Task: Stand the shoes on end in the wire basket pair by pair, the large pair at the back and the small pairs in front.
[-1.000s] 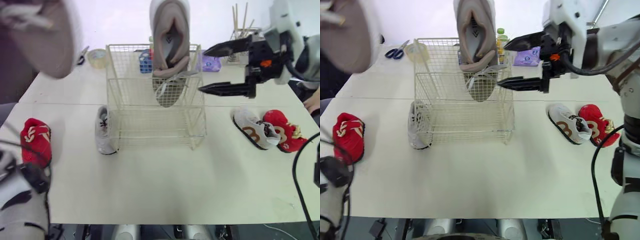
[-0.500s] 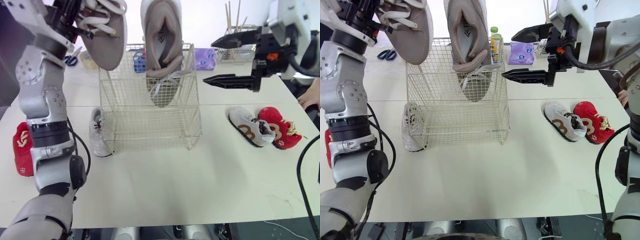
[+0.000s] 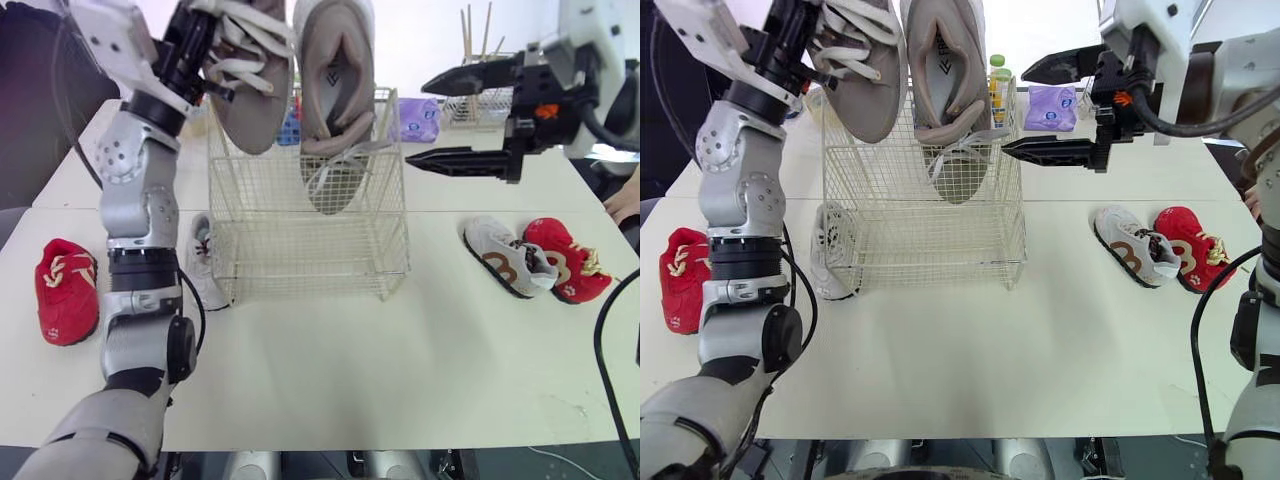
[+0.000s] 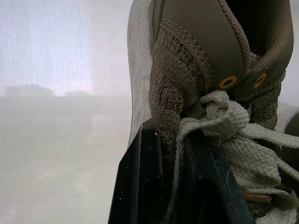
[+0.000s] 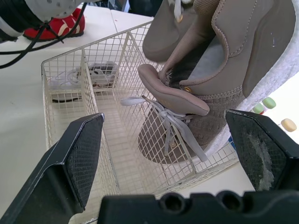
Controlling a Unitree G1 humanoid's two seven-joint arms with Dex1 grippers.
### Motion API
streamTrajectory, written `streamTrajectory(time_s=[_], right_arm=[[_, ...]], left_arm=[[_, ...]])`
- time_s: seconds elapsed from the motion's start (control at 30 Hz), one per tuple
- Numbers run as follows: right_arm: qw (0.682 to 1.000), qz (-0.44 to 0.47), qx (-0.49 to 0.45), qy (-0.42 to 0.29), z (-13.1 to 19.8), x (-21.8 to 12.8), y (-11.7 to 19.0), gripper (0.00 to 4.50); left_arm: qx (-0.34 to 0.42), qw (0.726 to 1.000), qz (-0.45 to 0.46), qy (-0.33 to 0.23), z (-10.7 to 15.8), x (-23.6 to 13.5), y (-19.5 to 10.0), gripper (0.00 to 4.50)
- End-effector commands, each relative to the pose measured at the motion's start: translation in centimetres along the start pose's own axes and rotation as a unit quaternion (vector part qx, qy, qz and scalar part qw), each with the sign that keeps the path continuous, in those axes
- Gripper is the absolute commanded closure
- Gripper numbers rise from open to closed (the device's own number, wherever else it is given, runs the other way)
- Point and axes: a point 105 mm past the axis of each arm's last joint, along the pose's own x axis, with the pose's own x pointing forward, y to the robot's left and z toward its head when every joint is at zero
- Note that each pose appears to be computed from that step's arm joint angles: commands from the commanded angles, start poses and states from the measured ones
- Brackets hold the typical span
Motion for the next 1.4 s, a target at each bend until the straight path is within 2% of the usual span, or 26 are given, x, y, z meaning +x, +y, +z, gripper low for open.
streamTrajectory(time_s=[0.03,0.2,0.6,0.63,0.67,0.77,1.17,1.4], right_arm=[[0.999,-0.021,-0.025,-0.018,1.6,-1.1,-0.4,0.00],[0.999,-0.019,-0.027,-0.022,1.6,-1.1,-0.4,0.00],[0.999,-0.017,-0.026,-0.034,1.4,-0.7,-0.6,0.00],[0.999,-0.017,-0.026,-0.035,1.4,-0.7,-0.6,0.00],[0.999,-0.017,-0.026,-0.036,1.4,-0.7,-0.6,0.00],[0.999,-0.018,-0.026,-0.036,1.3,-0.6,-0.7,0.00],[0.999,-0.023,-0.024,-0.041,1.0,-0.5,-0.9,0.00],[0.998,-0.023,-0.021,-0.050,0.7,-0.1,-1.1,0.00]], left_arm=[[0.025,0.999,0.000,-0.049,2.3,0.3,-0.7,4.47],[0.033,0.998,0.018,-0.048,1.2,-1.2,-1.1,4.47],[0.016,0.999,0.037,0.010,-1.1,-4.4,-0.8,4.47],[0.018,0.999,0.039,0.013,-1.1,-4.4,-0.7,3.49],[0.017,0.999,0.039,0.014,-1.0,-4.5,-0.6,3.12],[0.015,0.999,0.035,0.014,-0.5,-4.4,-0.4,1.65],[-0.001,0.999,-0.007,0.048,2.6,-6.3,0.0,1.65],[0.006,0.998,0.006,0.069,3.2,-7.2,1.1,1.65]])
